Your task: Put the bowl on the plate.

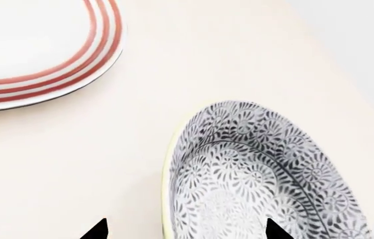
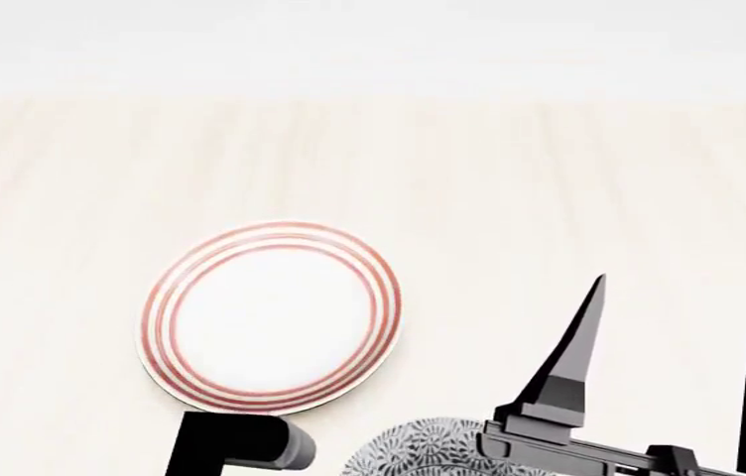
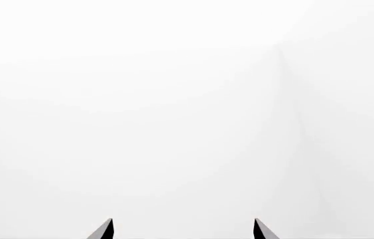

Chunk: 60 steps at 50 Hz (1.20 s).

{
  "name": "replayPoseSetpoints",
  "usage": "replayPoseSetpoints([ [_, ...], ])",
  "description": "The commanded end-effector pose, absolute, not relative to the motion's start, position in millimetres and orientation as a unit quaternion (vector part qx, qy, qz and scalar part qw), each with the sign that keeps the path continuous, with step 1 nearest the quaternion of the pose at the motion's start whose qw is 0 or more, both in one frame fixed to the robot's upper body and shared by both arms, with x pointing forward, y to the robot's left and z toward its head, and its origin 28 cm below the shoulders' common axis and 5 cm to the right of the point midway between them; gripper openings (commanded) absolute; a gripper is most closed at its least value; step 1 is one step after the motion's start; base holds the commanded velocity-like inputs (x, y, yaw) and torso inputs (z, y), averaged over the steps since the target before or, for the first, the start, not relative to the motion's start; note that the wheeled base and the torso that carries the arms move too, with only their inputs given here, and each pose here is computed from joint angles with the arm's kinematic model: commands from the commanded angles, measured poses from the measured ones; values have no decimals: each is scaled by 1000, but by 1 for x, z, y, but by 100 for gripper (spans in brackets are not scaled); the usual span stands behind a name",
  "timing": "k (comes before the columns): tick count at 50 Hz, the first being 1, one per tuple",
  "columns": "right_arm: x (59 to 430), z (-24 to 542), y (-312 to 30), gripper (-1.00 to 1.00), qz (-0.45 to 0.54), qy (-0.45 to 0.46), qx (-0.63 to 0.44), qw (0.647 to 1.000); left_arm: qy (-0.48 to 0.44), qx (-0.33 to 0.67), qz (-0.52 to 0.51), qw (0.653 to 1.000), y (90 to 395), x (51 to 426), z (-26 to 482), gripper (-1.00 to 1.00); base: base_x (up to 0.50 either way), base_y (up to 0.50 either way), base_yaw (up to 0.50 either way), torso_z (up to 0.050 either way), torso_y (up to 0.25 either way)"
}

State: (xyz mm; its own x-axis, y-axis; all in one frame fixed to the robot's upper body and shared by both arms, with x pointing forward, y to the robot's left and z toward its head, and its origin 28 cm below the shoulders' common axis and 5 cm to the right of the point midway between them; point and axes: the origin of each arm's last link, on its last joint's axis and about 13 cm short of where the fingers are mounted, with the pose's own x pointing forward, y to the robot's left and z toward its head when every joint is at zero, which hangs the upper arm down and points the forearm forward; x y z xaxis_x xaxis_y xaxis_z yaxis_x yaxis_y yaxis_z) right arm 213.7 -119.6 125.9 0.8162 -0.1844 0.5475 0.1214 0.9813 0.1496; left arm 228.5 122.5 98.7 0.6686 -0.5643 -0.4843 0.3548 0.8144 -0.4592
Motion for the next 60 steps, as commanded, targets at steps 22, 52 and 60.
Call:
replayPoseSetpoints([
  [22, 213, 124, -119, 100, -80, -290, 49, 952, 290, -135, -250, 914, 121, 239, 82, 100, 0, 0, 0, 0, 0],
  [52, 212, 121, -117, 100, -75, -279, 51, 956, 163, -23, -244, 956, 137, 266, 110, -100, 0, 0, 0, 0, 0],
  [60, 212, 120, -116, 100, -74, -278, 51, 956, 110, 13, -211, 971, 146, 297, 131, -100, 0, 0, 0, 0, 0],
])
